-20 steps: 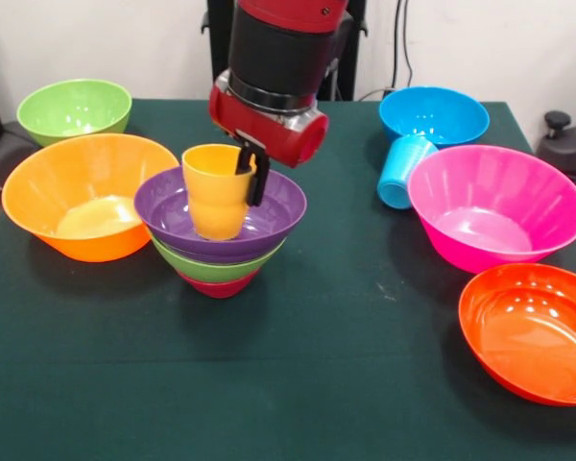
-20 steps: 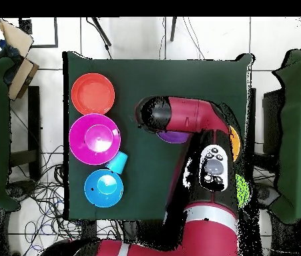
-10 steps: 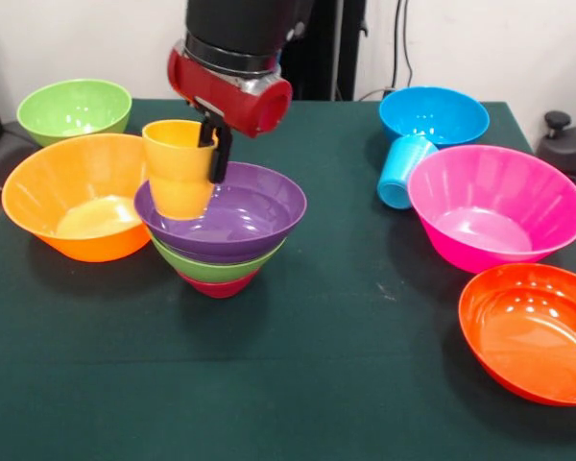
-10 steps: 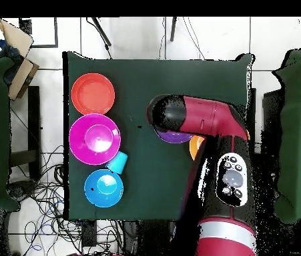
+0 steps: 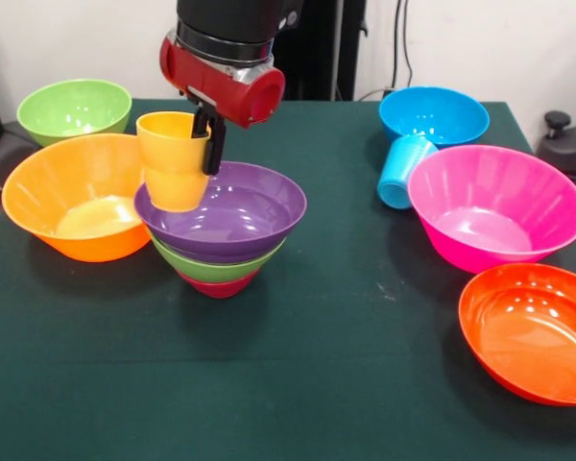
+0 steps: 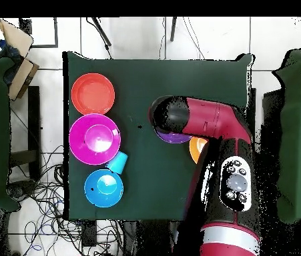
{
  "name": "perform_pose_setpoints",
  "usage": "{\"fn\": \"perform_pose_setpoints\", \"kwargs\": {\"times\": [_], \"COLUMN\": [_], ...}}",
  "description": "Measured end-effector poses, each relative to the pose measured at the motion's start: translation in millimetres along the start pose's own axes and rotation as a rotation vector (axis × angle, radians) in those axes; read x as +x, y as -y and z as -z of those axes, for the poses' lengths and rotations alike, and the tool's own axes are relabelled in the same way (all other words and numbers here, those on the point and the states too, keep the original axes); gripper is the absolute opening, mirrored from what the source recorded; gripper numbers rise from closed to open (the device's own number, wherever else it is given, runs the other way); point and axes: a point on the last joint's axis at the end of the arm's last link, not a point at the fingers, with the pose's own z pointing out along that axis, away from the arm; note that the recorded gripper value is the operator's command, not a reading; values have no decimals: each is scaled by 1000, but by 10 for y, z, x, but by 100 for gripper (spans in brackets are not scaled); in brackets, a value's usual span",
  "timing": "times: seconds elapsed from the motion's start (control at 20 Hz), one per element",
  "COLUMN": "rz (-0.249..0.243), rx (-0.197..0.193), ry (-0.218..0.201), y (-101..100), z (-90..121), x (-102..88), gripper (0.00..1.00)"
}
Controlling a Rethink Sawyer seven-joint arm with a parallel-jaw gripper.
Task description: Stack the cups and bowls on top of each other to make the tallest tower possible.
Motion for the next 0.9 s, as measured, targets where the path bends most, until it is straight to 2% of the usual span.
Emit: {"fn": "perform_pose_setpoints", "kwargs": {"times": [0.45,0.9], "rz": [5,13], "rx": [9,20], "ry": [-32,-74], "y": [32,99], "z": [-72,-184], "x": [155,407], "gripper": [0,0]}}
